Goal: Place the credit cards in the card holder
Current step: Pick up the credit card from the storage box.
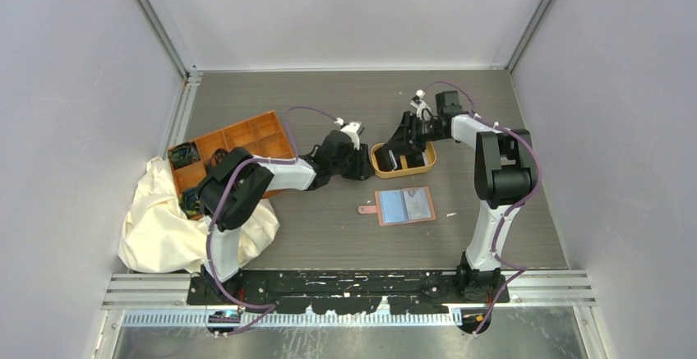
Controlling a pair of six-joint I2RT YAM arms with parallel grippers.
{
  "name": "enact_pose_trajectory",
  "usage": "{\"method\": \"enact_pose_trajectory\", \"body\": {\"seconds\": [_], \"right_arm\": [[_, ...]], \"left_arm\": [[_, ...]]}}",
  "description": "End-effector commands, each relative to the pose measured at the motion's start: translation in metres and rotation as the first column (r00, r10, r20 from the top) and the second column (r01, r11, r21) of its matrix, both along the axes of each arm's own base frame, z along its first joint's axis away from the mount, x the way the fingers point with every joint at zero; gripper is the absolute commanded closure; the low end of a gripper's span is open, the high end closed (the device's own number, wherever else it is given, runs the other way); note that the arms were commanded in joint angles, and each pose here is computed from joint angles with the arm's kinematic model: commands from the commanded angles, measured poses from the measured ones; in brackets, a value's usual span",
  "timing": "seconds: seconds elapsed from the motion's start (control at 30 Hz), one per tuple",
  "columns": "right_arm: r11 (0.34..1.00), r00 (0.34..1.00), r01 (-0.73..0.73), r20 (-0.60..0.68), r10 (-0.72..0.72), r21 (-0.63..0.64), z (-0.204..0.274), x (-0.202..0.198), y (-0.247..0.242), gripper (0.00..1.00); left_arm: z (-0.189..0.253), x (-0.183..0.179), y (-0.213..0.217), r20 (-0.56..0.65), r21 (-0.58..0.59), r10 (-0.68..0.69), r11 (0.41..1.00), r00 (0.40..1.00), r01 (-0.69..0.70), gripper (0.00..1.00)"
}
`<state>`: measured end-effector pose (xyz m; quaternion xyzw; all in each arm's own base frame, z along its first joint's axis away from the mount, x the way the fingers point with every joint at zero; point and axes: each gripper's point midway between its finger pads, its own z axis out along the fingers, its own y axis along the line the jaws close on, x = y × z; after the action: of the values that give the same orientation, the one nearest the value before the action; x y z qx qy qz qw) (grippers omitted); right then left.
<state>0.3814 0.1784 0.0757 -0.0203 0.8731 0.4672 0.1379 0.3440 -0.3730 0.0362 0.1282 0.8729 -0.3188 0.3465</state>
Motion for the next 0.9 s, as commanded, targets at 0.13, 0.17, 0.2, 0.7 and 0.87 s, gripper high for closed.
{"method": "enact_pose_trajectory", "body": {"seconds": [0.13, 0.17, 0.2, 0.7, 0.87], "right_arm": [[0.999, 0.999, 0.027, -0.022, -0.027, -0.018, -0.008, 0.006, 0.001, 0.57], [0.999, 0.999, 0.024, -0.025, -0.024, -0.028, -0.010, 0.006, 0.001, 0.58], [0.999, 0.999, 0.023, -0.031, -0.024, -0.033, -0.012, 0.005, 0.000, 0.59], [0.998, 0.996, -0.039, -0.078, 0.035, -0.040, -0.023, -0.006, 0.016, 0.51], [0.996, 0.997, -0.039, -0.076, 0.033, -0.077, -0.027, -0.006, 0.014, 0.51]], "left_arm": [[0.006, 0.005, -0.002, 0.021, 0.000, -0.023, 1.000, 1.000, 0.023, 0.58], [0.006, 0.005, -0.002, 0.020, -0.002, -0.024, 1.000, 1.000, 0.024, 0.58], [0.006, 0.005, -0.002, 0.021, -0.003, -0.026, 1.000, 0.999, 0.026, 0.58], [0.010, 0.004, -0.006, 0.022, -0.018, -0.040, 0.999, 0.999, 0.041, 0.59], [0.014, 0.003, -0.004, 0.029, -0.021, -0.038, 0.999, 0.999, 0.039, 0.59]]}}
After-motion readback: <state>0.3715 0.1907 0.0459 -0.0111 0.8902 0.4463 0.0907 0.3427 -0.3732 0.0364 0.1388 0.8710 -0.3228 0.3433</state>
